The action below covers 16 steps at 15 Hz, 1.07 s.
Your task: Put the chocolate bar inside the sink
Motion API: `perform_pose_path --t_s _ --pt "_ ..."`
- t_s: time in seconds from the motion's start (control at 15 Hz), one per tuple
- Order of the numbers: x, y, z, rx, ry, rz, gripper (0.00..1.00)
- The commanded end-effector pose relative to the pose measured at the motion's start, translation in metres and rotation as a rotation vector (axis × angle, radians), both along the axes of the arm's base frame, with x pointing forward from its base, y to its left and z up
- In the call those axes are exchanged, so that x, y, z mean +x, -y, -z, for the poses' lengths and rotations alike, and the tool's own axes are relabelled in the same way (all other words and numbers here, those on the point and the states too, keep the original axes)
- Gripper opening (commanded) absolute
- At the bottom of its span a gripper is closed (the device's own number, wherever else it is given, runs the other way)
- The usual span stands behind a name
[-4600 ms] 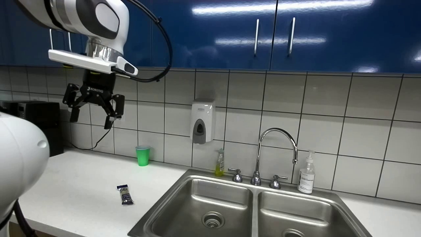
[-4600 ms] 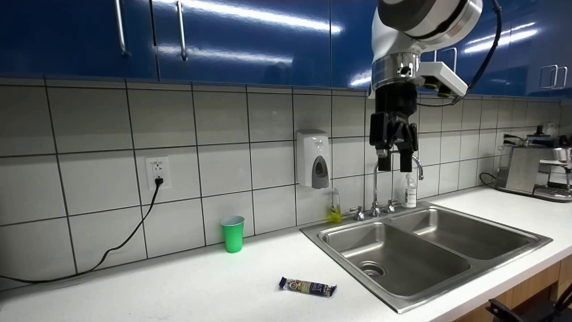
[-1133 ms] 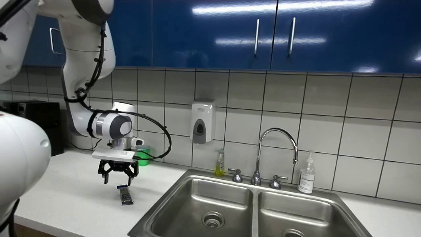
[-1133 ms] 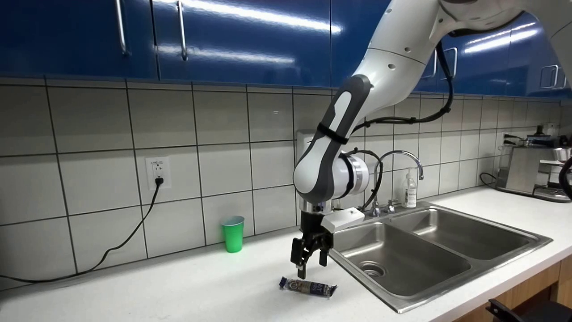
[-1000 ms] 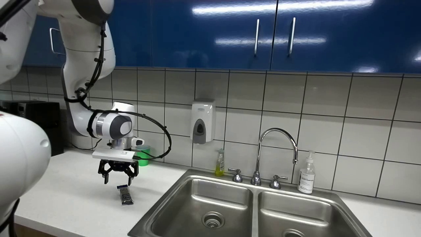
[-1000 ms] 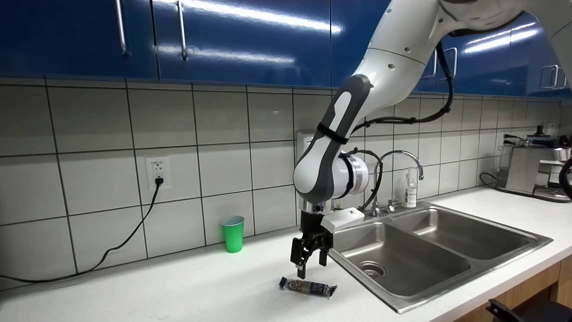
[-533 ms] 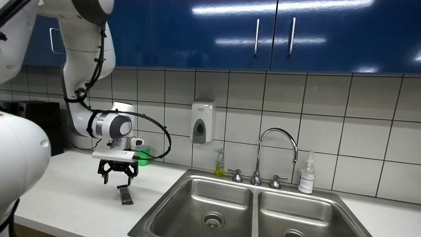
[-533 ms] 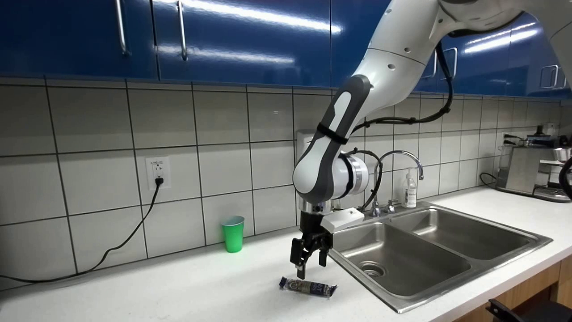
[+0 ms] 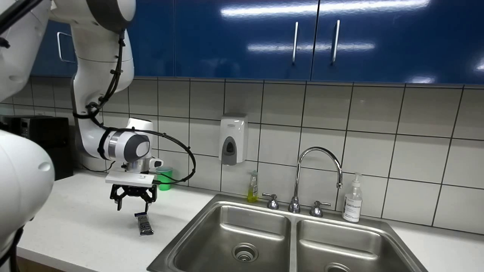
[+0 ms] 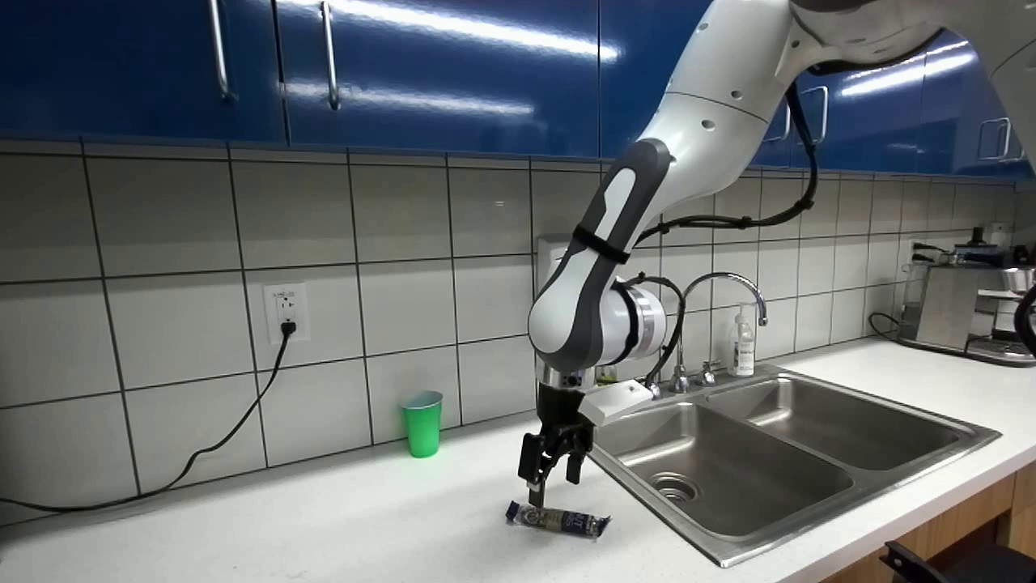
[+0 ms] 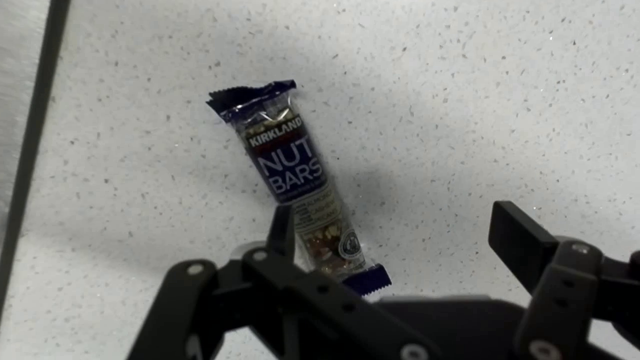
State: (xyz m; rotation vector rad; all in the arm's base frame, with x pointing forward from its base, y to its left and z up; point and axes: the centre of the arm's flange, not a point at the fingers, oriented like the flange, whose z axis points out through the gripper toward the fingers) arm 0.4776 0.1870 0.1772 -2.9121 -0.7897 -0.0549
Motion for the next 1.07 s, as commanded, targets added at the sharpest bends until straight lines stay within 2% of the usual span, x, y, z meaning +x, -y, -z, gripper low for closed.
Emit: perform_pose_path --t_s 0.0,0.4,1.0 --pt "0.007 0.004 0.003 0.018 0.039 -0.074 1.0" --pt "0.022 0.01 0.016 0.001 0.048 -0.181 1.0" --pt "0.038 0.007 0.033 0.024 0.044 -0.292 1.0"
